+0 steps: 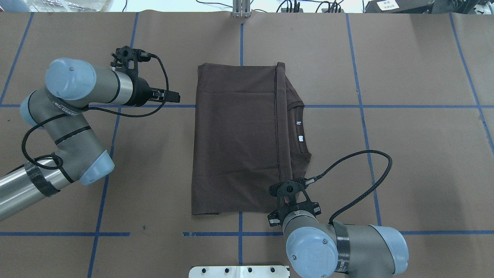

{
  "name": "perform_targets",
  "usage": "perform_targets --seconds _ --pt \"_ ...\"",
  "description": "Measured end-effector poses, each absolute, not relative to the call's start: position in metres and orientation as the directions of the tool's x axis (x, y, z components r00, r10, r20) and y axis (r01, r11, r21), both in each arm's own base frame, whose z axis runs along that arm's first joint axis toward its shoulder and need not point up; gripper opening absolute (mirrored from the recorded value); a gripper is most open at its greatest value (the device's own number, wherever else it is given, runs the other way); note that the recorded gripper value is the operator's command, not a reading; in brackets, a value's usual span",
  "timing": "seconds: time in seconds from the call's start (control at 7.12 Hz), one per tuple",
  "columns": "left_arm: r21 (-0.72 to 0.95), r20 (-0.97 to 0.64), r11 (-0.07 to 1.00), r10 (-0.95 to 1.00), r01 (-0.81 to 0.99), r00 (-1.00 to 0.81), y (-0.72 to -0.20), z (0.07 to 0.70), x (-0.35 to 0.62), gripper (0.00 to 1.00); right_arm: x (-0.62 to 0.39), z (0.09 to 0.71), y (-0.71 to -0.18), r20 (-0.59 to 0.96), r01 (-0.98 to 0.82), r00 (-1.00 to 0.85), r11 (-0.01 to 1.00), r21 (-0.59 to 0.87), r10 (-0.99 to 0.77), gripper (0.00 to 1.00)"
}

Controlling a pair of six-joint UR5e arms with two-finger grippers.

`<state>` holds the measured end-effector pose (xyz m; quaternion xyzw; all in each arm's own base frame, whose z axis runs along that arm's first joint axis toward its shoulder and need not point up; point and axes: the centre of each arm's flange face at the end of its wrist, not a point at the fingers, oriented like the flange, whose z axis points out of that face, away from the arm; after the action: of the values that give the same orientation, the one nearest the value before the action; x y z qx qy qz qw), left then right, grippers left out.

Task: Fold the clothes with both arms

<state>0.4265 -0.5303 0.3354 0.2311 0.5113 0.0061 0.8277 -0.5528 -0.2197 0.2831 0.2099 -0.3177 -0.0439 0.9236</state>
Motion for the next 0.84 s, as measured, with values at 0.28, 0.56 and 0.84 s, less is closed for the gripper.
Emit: perform_targets --seconds 0.28,0.56,0.84 --pt "0.388 -0.844 0.893 0.246 0.226 0.477 -0.53 0.335 0.427 1.0 -0.552 0.284 -0.221 0.567 -0.063 0.798 0.908 0.415 -0.203 0.0" --pt "0.388 -0.844 0.894 0.246 0.226 0.476 -0.53 0.335 0.427 1.0 -0.541 0.296 -0.225 0.557 -0.071 0.809 0.909 0.41 -0.188 0.0" --pt "0.388 -0.844 0.894 0.247 0.225 0.475 -0.53 0.334 0.428 1.0 -0.518 0.322 -0.223 0.549 -0.101 0.825 0.919 0.381 -0.137 0.0"
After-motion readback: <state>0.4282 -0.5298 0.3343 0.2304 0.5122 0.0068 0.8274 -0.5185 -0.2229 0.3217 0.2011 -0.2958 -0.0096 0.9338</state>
